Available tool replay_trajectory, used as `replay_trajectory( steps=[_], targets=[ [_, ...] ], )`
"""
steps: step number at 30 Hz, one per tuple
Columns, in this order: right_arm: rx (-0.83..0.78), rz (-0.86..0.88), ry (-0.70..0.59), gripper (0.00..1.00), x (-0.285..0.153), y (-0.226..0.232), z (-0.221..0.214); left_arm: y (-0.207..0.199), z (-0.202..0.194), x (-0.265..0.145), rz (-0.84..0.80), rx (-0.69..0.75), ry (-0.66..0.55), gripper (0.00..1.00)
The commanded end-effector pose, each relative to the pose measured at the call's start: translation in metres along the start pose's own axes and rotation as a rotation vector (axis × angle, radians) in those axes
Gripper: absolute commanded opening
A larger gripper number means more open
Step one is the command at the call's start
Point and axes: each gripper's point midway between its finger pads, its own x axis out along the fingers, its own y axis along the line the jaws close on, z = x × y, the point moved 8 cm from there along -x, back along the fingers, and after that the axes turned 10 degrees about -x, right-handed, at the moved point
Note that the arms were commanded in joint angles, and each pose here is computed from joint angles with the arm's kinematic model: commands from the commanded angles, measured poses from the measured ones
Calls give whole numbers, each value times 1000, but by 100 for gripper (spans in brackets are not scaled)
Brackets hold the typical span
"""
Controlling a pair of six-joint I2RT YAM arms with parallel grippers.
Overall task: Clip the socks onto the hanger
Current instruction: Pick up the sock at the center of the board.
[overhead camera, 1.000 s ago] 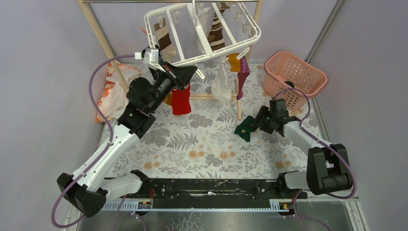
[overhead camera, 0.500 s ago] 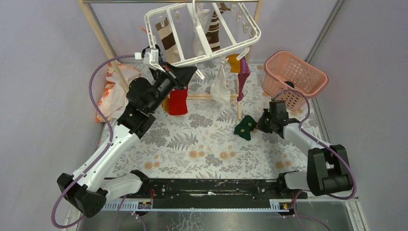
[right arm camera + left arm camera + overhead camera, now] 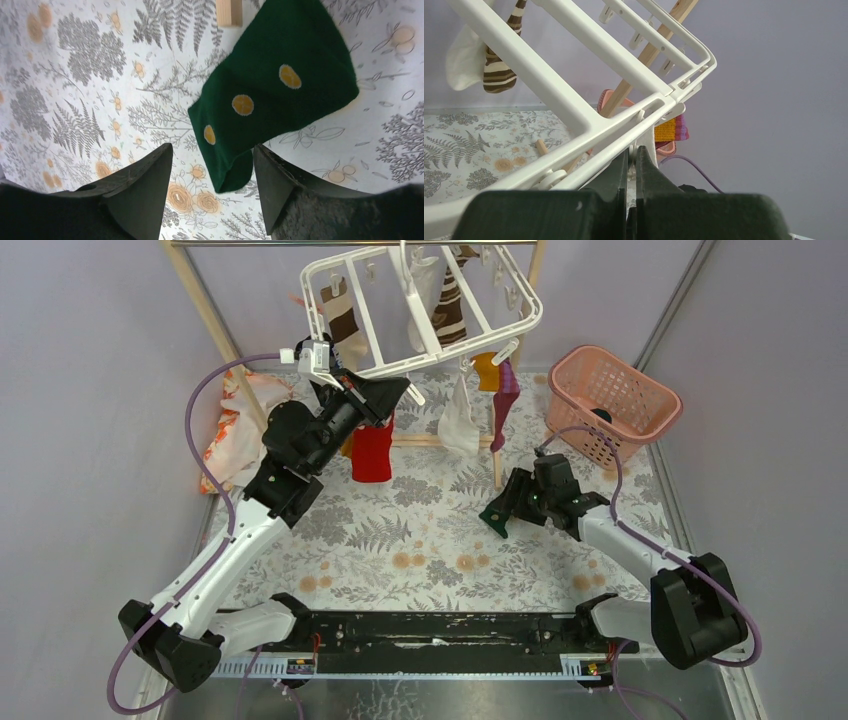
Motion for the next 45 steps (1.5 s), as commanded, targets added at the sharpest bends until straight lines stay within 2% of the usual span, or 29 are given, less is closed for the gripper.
replay_trajectory(
  steps=[1, 5, 12, 15, 19, 22, 31, 40, 45],
  targets=[
    [9, -23, 0, 66, 3, 0, -10, 0, -7, -4, -26, -6, 51, 0],
    [-3, -59, 21, 66, 3, -9, -20, 4, -11, -3, -10, 2, 67, 0],
    [4, -51, 78, 59, 9, -19, -45, 5, -14, -1, -22, -9, 90, 0],
    [4, -51, 84, 47, 11, -21, -49, 5, -14, -3, -20, -4, 83, 0],
    [-10, -42, 79, 17, 10, -17, -42, 4, -12, -4, -14, 7, 76, 0],
    [-21, -30, 49, 0, 4, -12, -33, 6, -12, -4, -8, 11, 76, 0],
    [-25, 76, -90, 0, -38, 12, -3, 6, -12, -4, -7, 10, 73, 0],
    [-101, 129, -275, 0, -101, 47, 57, 5, -12, -5, -13, 6, 75, 0],
    [-118, 127, -289, 0, -105, 52, 68, 4, -11, -6, -15, 6, 72, 0]
  ],
)
